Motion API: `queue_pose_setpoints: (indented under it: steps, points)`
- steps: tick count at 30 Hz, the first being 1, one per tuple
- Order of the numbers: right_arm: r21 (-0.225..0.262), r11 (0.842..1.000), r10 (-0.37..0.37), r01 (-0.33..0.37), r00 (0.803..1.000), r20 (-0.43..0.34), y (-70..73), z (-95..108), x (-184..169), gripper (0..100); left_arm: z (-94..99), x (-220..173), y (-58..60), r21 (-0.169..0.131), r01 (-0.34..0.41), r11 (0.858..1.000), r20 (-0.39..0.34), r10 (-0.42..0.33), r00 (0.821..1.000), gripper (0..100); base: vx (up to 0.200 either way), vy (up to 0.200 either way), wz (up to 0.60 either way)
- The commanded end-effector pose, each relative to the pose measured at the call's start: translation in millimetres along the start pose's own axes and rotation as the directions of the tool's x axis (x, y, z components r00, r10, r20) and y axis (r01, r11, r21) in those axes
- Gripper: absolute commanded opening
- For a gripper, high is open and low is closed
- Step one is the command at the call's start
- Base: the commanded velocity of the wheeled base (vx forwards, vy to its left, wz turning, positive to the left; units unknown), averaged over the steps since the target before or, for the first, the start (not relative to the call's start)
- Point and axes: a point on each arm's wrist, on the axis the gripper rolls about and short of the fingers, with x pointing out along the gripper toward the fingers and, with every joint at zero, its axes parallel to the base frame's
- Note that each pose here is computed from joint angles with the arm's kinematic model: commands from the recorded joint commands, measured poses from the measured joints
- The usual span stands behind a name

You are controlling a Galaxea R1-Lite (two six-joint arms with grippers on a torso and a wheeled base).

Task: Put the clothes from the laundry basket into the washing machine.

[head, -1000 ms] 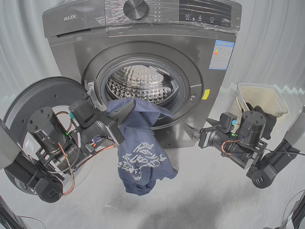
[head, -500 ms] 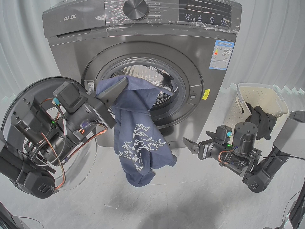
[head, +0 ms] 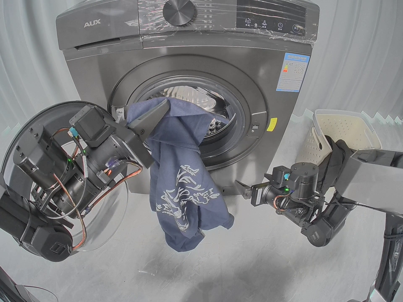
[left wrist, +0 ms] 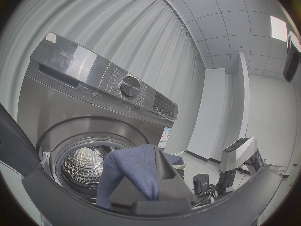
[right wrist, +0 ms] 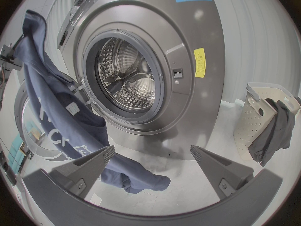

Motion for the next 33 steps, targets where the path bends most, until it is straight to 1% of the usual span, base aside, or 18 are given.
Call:
queue_pose_setpoints:
  steps: [1, 4, 6, 7, 8, 10, 12, 17, 18, 19, 20, 21, 22, 24, 25, 29, 31, 33]
  points:
    - [-0.007, 1.000, 0.004, -0.004, 0.999, -0.037, 2.1, -24, 23, 100, -2.1, 1, -0.3, -0.003, 0.002, 1.000, -0.006, -0.002, 1.000, 0, 0.000, 0.000, 0.00]
    - [-0.013, 1.000, 0.019, -0.020, 0.998, -0.056, 8.7, -32, 27, 100, -0.3, 1, -0.2, 0.000, 0.002, 1.000, 0.002, -0.002, 1.000, 0, 0.000, 0.000, 0.00]
    - [-0.017, 1.000, 0.021, -0.023, 0.998, -0.059, 9.8, -34, 29, 100, 0.3, 1, -0.3, -0.002, 0.002, 1.000, 0.003, -0.002, 1.000, 0, 0.000, 0.000, 0.00]
    - [-0.028, 0.999, 0.025, -0.028, 0.997, -0.072, 11.1, -41, 33, 100, -0.5, 1, -0.1, -0.002, 0.004, 1.000, 0.001, -0.004, 1.000, 0, 0.000, 0.000, 0.00]
    - [-0.028, 0.999, 0.025, -0.028, 0.997, -0.072, 11.1, -41, 33, 100, -0.5, 1, -0.1, -0.002, 0.004, 1.000, 0.001, -0.004, 1.000, 0, 0.000, 0.000, 0.00]
    - [-0.032, 0.998, 0.047, -0.050, 0.996, -0.078, 17.9, -46, 33, 100, -1.6, 2, 0.2, -0.004, 0.002, 1.000, -0.001, -0.002, 1.000, 0, 0.000, 0.000, 0.00]
    - [-0.036, 0.997, 0.067, -0.070, 0.994, -0.084, 25.9, -48, 31, 100, -1.5, 1, 0.6, -0.003, 0.002, 1.000, -0.002, -0.002, 1.000, 0, 0.000, 0.000, 0.00]
    - [-0.050, 0.989, 0.135, -0.142, 0.983, -0.127, 51.7, -60, 14, 100, -1.3, 1, 1.4, -0.004, -0.001, 1.000, -0.001, 0.001, 1.000, 0, 0.000, 0.000, 0.00]
    - [-0.053, 0.985, 0.155, -0.164, 0.978, -0.140, 59.3, -64, 8, 100, -0.9, 1, 2.2, -0.002, -0.004, 1.000, 0.001, 0.004, 1.000, 0, 0.000, 0.000, 0.00]
    - [-0.054, 0.984, 0.163, -0.173, 0.976, -0.144, 62.1, -65, 5, 100, -0.8, 1, 2.6, -0.002, -0.005, 1.000, 0.001, 0.005, 1.000, 0, 0.000, 0.000, 0.00]
    - [-0.058, 0.979, 0.187, -0.198, 0.970, -0.157, 70.7, -68, -1, 100, -0.6, 1, 3.1, -0.003, -0.006, 1.000, 0.001, 0.006, 1.000, 0, 0.000, 0.000, 0.00]
    - [-0.059, 0.976, 0.200, -0.212, 0.966, -0.163, 75.7, -70, -4, 100, -0.3, 2, 3.1, -0.002, -0.006, 1.000, 0.002, 0.006, 1.000, 0, 0.000, 0.000, 0.00]
    - [-0.060, 0.975, 0.204, -0.216, 0.965, -0.164, 77.3, -70, -4, 100, -0.3, 2, 3.1, -0.002, -0.008, 1.000, 0.003, 0.008, 1.000, 0, 0.000, 0.000, 0.00]
    - [-0.062, 0.967, 0.235, -0.248, 0.958, -0.166, 89.3, -72, -7, 100, 0.3, 2, 4.9, 0.001, -0.013, 1.000, 0.006, 0.013, 1.000, 0, 0.000, 0.000, 0.00]
    - [-0.062, 0.966, 0.239, -0.252, 0.956, -0.167, 91.4, -73, -8, 100, 0.5, 2, 5.3, 0.002, -0.014, 1.000, 0.008, 0.014, 1.000, 0, 0.000, 0.000, 0.00]
    - [-0.058, 0.970, 0.226, -0.238, 0.961, -0.162, 86.3, -72, -6, 100, 2.4, 1, 8.7, 0.006, -0.024, 1.000, 0.012, 0.024, 1.000, 0, 0.000, 0.000, 0.00]
    - [-0.048, 0.982, 0.174, -0.183, 0.974, -0.146, 66.9, -66, 2, 100, 4.5, 1, 11.3, 0.012, -0.032, 0.999, 0.018, 0.031, 0.999, 0, 0.000, 0.000, 0.00]
    - [-0.041, 0.989, 0.139, -0.145, 0.982, -0.126, 53.8, -60, 8, 100, 4.5, 1, 10.9, 0.011, -0.030, 0.999, 0.018, 0.030, 0.999, 0, 0.000, 0.000, 0.00]
